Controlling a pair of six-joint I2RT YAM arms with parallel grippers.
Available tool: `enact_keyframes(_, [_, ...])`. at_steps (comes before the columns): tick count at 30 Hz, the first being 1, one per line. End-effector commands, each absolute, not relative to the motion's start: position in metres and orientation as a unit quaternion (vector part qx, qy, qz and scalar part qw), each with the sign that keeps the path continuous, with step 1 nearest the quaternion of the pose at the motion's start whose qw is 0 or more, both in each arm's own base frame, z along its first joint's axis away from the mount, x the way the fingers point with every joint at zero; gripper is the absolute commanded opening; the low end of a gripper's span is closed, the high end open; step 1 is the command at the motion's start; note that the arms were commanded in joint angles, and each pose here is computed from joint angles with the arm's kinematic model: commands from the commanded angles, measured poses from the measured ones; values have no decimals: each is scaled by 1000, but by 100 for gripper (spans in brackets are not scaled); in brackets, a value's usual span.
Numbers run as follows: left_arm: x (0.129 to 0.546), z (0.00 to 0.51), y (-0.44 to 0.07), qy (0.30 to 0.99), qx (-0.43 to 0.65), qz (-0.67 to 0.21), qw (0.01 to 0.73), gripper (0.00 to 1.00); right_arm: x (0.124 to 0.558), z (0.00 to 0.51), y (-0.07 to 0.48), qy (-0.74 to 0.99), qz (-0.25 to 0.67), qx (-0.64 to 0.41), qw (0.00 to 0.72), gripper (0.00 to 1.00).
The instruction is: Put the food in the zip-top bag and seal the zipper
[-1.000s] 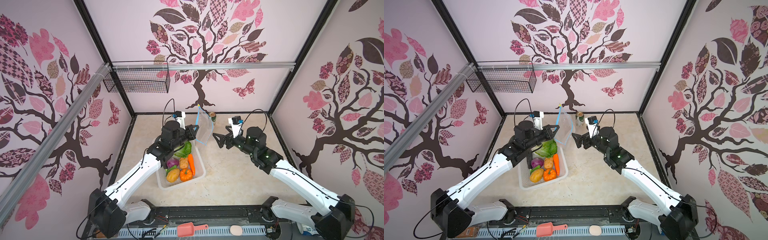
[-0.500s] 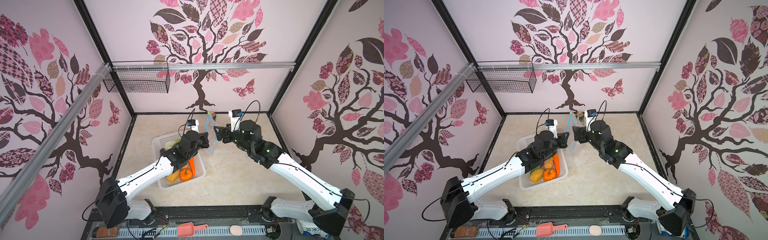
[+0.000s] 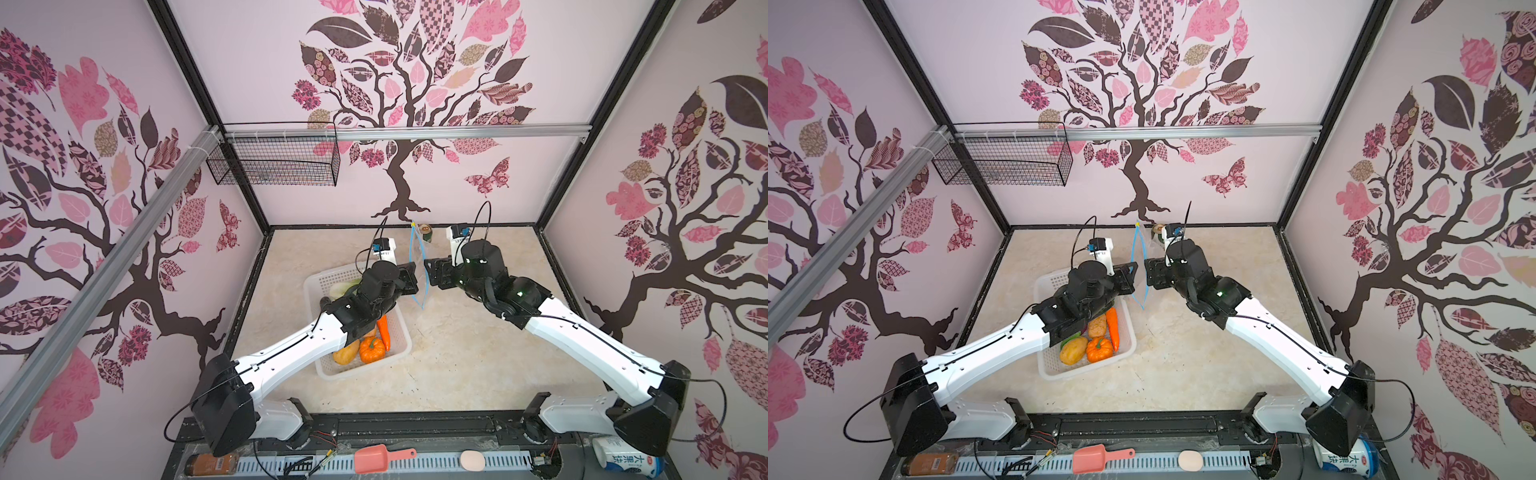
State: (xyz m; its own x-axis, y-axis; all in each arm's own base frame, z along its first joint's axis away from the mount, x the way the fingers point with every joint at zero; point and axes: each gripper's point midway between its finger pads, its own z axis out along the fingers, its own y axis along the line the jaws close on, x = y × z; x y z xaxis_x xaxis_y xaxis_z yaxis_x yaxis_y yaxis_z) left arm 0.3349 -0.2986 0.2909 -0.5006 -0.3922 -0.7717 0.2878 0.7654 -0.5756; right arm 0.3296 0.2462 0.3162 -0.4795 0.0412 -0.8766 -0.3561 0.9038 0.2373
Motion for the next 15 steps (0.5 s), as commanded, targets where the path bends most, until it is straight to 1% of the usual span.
enact_keyframes(1, [333,280,-302,800,-32,-343,491,0,319,337,257,818,232,-120,512,77])
enact_keyframes(3, [333,280,-303,800,-32,-346,490,0,318,334,260,816,235,-130,511,78])
enact_keyframes(5, [332,282,-303,798,-31,-348,490,0,324,325,256,824,212,-122,511,78])
enact_keyframes(10, [330,283,-301,798,-30,-349,490,0,345,303,240,851,118,-107,500,75])
enact_keyframes(12, [330,284,-300,798,-31,-347,492,0,347,305,233,854,96,-100,501,71])
enact_keyframes(15, [330,282,-301,800,-30,-345,490,0,344,313,226,849,92,-92,512,56])
